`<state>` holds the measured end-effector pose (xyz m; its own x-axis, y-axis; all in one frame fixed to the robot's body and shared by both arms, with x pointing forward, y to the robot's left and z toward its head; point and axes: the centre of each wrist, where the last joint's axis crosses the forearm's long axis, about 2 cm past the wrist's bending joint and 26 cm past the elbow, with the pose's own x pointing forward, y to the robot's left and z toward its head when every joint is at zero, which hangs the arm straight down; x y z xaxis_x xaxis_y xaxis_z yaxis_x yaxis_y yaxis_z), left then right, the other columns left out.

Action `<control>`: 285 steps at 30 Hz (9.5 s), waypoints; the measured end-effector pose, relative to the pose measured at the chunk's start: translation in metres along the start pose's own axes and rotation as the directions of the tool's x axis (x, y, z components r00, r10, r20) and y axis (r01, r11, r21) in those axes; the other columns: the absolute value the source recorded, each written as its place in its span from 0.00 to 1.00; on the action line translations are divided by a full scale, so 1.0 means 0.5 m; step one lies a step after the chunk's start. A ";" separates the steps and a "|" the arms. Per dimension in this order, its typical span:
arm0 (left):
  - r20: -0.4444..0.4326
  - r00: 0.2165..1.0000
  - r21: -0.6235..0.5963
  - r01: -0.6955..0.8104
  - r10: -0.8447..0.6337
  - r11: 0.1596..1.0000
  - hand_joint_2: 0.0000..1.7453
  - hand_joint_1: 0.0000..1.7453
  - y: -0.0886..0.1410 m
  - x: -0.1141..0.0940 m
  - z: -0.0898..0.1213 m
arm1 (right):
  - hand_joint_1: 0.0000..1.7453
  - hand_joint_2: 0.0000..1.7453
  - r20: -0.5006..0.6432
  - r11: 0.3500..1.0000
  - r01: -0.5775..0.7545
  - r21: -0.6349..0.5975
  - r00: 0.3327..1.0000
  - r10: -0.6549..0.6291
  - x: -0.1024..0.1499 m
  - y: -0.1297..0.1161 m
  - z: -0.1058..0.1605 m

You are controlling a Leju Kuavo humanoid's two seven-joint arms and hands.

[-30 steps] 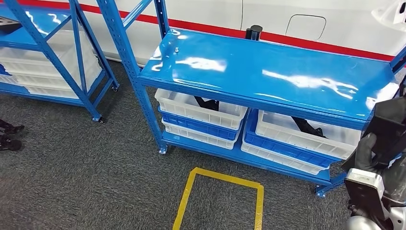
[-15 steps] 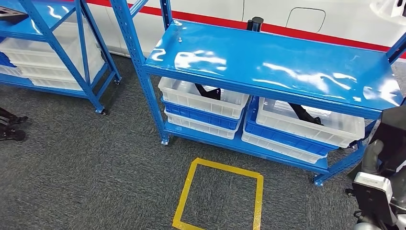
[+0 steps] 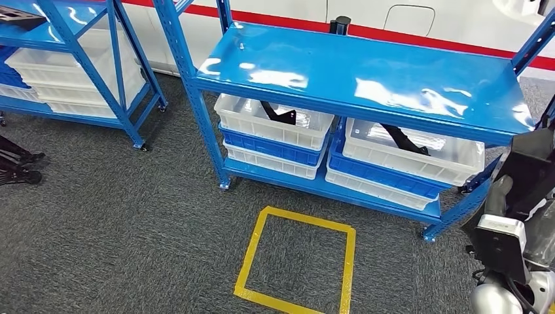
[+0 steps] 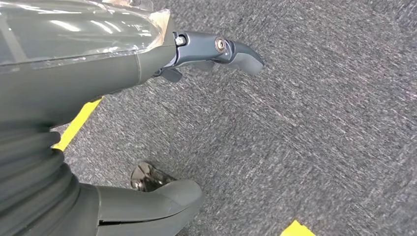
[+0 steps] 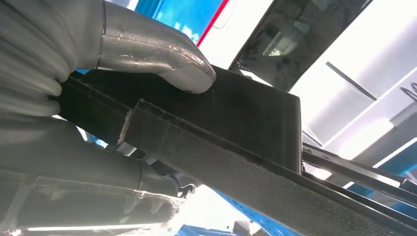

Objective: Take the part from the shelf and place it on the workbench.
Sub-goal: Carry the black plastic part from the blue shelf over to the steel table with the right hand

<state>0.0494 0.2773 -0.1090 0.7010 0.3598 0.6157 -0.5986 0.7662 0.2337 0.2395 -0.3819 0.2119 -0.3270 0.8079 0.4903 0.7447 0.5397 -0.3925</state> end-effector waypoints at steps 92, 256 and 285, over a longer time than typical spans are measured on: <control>-0.004 1.000 0.037 -0.022 0.023 0.999 1.00 0.00 0.011 0.004 -0.007 | 1.00 1.00 -0.001 0.994 0.075 0.075 0.997 -0.075 -0.023 0.116 -0.048; -0.066 0.998 0.072 -0.018 0.023 0.997 1.00 0.00 0.033 -0.015 -0.003 | 1.00 1.00 -0.004 0.994 -0.004 0.111 1.000 0.004 -0.046 0.131 -0.069; -0.062 0.998 0.068 -0.009 0.014 0.998 1.00 0.00 0.038 -0.022 0.000 | 1.00 1.00 -0.026 0.995 0.058 0.086 0.998 -0.056 -0.040 0.132 -0.059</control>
<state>0.0304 0.2881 -0.1112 0.7157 0.4027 0.5706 -0.6299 0.7250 0.2784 0.3124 -0.3695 0.1989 -0.3527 0.7700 0.5317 0.6716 0.6040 -0.4292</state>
